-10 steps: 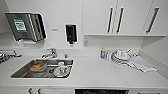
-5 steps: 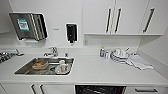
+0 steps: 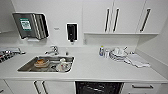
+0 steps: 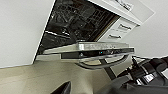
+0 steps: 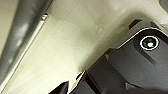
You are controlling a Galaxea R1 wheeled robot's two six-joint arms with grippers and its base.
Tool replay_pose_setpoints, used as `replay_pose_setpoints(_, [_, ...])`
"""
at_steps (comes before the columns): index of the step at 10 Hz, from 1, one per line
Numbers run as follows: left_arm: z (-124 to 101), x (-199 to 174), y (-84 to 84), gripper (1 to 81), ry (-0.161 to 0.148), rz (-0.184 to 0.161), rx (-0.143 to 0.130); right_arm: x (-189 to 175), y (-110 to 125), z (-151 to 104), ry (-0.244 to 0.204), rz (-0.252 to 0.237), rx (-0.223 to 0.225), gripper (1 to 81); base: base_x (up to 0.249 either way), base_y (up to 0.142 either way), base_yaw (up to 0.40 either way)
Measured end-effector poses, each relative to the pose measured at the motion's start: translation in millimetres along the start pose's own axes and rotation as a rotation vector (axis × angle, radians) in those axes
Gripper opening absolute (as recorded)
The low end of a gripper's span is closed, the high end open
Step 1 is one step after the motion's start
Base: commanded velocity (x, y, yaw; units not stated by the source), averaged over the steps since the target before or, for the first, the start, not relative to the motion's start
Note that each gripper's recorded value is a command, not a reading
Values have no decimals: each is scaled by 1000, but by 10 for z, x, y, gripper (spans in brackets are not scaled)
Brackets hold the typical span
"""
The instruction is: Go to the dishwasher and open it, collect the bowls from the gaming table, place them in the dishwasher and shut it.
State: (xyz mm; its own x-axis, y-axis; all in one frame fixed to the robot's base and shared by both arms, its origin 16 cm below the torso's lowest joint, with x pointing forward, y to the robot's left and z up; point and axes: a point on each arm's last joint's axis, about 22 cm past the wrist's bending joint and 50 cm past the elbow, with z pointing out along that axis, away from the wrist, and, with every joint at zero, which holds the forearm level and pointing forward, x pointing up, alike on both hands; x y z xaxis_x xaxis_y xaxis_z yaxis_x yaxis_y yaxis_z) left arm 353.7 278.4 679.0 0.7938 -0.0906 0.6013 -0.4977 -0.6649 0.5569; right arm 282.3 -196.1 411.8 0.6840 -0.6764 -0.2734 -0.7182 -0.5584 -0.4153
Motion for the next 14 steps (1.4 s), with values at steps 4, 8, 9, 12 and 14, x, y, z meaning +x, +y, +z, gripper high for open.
replay_pose_setpoints(4, [115, -83, 62, 811, -12, -7, -20, 80, 52, 87, 25, 1, -14, 811, 0, 0, 0])
replay_pose_setpoints(8, [234, -450, -299, 811, -79, -18, 43, -1, 270, 121, 38, -161, -39, 811, 0, 0, 0])
replay_pose_setpoints(9, [260, -625, -498, 811, -103, -23, 80, -65, 393, 142, 39, -207, -37, 811, 0, 0, 0])
replay_pose_setpoints(12, [481, -1198, -819, 811, -166, -55, 141, -61, 860, 141, 68, -300, -38, 811, 0, 0, 0])
replay_pose_setpoints(14, [689, -1739, -772, 811, -218, -101, 146, -55, 1082, 181, 86, -352, -56, 811, 0, 0, 0])
